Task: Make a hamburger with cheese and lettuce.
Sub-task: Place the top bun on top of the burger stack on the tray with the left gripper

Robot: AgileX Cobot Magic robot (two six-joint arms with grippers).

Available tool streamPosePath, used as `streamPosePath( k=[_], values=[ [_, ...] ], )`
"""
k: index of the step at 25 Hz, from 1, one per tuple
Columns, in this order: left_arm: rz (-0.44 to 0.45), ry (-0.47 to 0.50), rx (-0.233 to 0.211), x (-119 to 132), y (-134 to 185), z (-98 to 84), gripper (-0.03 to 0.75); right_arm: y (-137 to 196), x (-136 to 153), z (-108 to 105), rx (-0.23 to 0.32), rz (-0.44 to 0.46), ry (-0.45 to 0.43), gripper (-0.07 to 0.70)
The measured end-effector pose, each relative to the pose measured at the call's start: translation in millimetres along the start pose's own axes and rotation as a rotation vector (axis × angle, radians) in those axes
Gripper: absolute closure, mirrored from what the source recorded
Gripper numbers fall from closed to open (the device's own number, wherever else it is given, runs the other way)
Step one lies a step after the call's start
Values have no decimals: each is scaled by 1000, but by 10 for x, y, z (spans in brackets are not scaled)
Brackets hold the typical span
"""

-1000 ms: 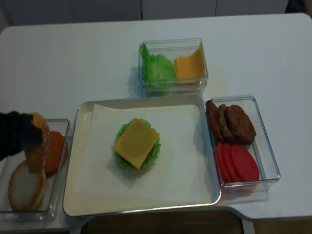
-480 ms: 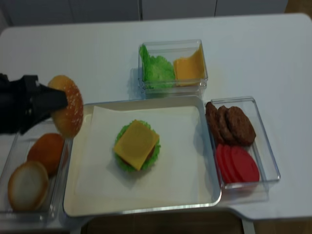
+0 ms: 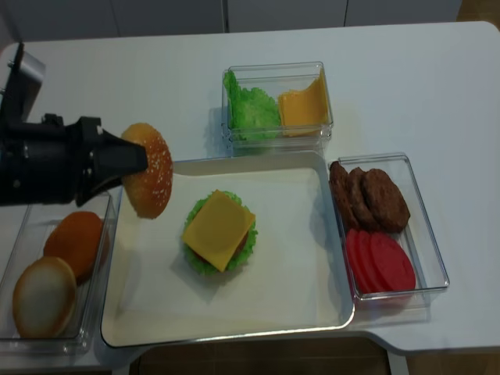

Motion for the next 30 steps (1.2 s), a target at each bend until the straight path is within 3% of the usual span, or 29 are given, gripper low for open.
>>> streamPosePath(
  k=[6,16,22,30],
  values=[
    [22,149,-42,209,-108,2,531,0,0,0,0,0,0,181],
    [96,255,-81,448,-130,142,531,0,0,0,0,0,0,181],
    [115,256,-140,596,-155,309,531,0,0,0,0,0,0,181],
    [156,276,-140,703,-72,227,531,0,0,0,0,0,0,181]
  ],
)
Point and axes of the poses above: a point on each arm's last joint axis where the gripper is mounted, x pointing out along that axis toward the gripper, z along the wrist's bending axis when the last joint is at zero, y = z × x, the point moved 6 cm from there along x, pointing out along that axis toward the gripper, and after that the axes turned 3 degrees about -x, right-handed, at the moved point
